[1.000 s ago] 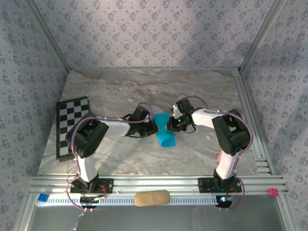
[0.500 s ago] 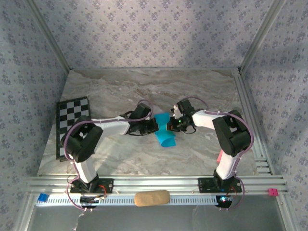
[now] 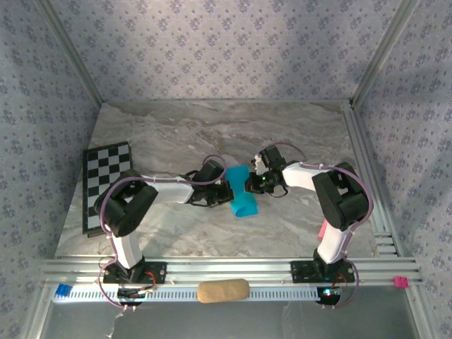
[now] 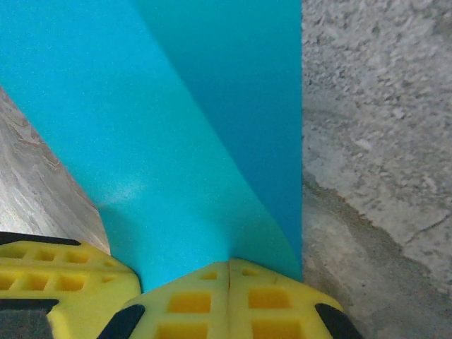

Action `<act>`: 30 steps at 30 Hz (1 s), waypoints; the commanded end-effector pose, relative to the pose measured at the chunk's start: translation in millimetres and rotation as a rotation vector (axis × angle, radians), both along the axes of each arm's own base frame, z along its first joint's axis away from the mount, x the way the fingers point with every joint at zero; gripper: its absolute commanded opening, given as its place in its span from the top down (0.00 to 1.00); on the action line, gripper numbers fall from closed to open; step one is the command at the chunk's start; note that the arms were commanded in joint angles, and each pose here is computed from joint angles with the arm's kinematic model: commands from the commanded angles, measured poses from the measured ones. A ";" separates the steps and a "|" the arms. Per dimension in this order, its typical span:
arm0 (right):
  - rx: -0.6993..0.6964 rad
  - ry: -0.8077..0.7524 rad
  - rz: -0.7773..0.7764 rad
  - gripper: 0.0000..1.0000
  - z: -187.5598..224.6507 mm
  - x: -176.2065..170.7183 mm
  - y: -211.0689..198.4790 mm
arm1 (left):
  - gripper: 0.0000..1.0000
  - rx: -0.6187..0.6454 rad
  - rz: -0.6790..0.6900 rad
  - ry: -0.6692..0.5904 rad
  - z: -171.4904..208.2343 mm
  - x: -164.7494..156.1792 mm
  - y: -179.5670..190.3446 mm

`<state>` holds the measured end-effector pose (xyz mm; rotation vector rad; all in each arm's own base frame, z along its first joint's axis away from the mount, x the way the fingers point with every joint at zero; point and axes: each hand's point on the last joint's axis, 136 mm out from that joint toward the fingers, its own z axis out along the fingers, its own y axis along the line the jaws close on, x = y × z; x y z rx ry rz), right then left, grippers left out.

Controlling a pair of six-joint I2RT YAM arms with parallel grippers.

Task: Fold a paper plane with a square sheet of paper (pick it up from the middle)
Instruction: First fold the square sheet of paper in half at the center of the table.

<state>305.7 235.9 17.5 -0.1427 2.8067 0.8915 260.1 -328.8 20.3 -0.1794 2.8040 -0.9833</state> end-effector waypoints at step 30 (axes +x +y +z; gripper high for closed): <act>-0.208 0.165 -0.065 1.00 -50.2 -42.0 -42.9 | 0.87 0.075 -0.048 0.024 -19.7 -33.9 5.8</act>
